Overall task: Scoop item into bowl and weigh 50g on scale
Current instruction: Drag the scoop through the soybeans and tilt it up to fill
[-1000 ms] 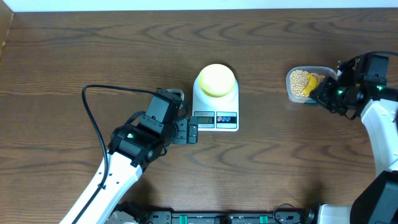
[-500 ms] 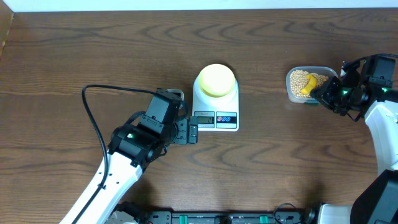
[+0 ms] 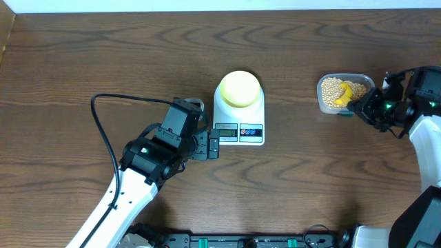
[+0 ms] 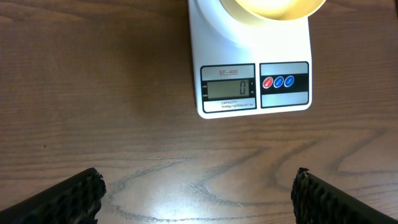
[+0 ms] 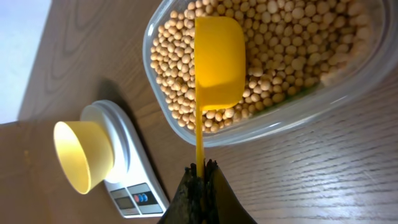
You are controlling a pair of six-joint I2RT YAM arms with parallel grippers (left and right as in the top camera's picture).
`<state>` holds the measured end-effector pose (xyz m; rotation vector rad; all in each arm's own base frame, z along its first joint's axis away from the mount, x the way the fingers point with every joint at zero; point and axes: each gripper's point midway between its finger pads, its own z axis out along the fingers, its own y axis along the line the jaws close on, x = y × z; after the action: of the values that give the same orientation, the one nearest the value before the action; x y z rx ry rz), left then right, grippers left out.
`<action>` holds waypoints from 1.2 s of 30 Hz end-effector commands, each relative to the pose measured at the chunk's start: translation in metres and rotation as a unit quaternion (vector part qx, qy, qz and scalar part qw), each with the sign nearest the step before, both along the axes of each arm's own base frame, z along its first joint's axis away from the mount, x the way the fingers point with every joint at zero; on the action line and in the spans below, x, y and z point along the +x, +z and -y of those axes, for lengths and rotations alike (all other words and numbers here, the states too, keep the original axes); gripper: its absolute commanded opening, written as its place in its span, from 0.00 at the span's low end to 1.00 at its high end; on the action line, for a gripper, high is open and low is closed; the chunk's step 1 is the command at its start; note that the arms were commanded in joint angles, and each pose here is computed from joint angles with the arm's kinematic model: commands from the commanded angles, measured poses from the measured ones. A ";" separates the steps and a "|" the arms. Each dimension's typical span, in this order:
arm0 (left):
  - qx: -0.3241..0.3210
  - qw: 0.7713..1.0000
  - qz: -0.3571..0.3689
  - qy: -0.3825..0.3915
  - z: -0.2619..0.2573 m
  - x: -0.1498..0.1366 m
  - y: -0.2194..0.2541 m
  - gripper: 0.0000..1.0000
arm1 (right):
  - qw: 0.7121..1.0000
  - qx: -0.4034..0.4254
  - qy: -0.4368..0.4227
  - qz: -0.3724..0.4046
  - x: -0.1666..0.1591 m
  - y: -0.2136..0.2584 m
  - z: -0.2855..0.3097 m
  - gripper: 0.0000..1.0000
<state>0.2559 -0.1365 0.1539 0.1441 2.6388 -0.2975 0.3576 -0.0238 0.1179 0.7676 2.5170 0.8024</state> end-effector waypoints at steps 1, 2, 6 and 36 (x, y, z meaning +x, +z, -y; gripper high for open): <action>0.007 1.000 0.004 0.001 -0.003 0.002 0.000 0.98 | 0.999 0.043 0.000 -0.003 -0.005 -0.003 -0.005 0.01; 0.008 1.000 0.004 0.001 -0.003 0.002 0.000 0.98 | 0.999 0.044 -0.003 -0.005 -0.007 -0.004 -0.003 0.01; 0.007 1.000 0.004 0.001 -0.003 0.002 0.000 0.98 | 0.999 0.053 -0.009 -0.003 -0.007 -0.003 0.000 0.01; 0.007 1.000 0.004 0.001 -0.003 0.002 0.000 0.98 | 0.975 0.207 -0.063 0.058 -0.019 0.037 0.037 0.01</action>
<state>0.2558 -0.1364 0.1538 0.1442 2.6396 -0.2972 0.3401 -0.0637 0.1476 0.9801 2.2418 1.2135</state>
